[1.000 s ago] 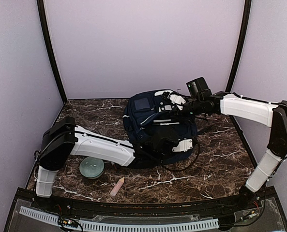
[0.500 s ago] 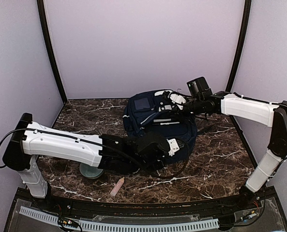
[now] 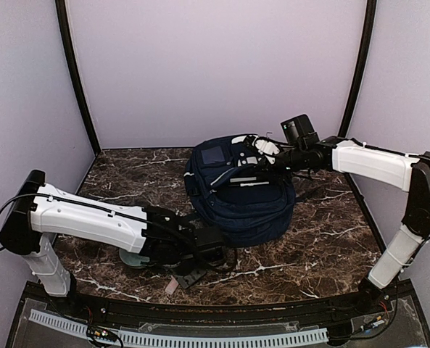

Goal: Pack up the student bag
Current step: Pick up the pen at the center of the board.

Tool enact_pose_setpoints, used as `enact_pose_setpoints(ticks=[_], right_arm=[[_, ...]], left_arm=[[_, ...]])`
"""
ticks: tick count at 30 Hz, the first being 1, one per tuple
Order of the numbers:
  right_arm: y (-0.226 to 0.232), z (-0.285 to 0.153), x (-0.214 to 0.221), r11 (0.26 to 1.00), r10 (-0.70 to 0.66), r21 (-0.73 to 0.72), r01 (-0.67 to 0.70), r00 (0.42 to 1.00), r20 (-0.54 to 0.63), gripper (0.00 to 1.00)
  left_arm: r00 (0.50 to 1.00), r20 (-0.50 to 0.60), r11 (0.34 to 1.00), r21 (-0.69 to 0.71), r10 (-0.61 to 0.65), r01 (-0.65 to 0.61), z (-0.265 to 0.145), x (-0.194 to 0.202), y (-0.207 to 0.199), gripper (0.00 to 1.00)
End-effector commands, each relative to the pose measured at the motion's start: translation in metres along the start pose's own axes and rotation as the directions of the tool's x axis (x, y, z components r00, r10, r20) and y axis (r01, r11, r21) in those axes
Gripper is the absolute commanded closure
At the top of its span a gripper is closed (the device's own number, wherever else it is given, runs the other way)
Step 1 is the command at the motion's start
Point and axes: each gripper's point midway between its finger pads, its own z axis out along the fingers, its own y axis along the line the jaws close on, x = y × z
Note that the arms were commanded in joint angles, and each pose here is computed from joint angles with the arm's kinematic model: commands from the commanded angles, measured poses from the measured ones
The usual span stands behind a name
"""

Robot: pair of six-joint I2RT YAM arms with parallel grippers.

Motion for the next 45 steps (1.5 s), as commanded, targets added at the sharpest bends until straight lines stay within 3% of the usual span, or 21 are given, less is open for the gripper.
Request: enact_pose_setpoints(ticks=[1, 7, 10, 16, 26, 45], right_arm=[[-0.001, -0.023, -0.041, 1.0, -0.001, 0.003, 0.001, 0.992, 0.126, 1.0], [-0.001, -0.023, -0.04, 1.0, 0.002, 0.0, -0.002, 0.992, 0.123, 1.0], [0.0, -0.023, -0.039, 1.0, 0.002, -0.005, -0.002, 0.993, 0.122, 1.0], [0.001, -0.012, -0.03, 1.0, 0.003, -0.016, -0.002, 0.995, 0.096, 1.0], [0.002, -0.015, -0.029, 1.0, 0.005, -0.016, -0.003, 0.995, 0.098, 1.0], [0.01, -0.013, -0.027, 0.998, 0.004, -0.055, 0.002, 0.994, 0.106, 1.0]], left_arm=[[0.987, -0.099, 0.992, 0.027, -0.123, 0.126, -0.014, 0.034, 0.018, 0.52], [0.928, -0.027, 0.921, 0.112, -0.373, 0.373, -0.012, 0.019, 0.061, 0.5], [0.892, 0.007, 0.88, 0.168, -0.451, 0.444, -0.01, 0.005, 0.074, 0.52], [0.824, 0.054, 0.82, 0.151, -0.564, 0.552, 0.003, -0.029, 0.106, 0.54], [0.8, 0.012, 0.798, 0.074, -0.6, 0.598, 0.067, -0.047, 0.139, 0.69], [0.816, -0.023, 0.814, 0.054, -0.578, 0.579, 0.097, -0.053, 0.148, 0.86]])
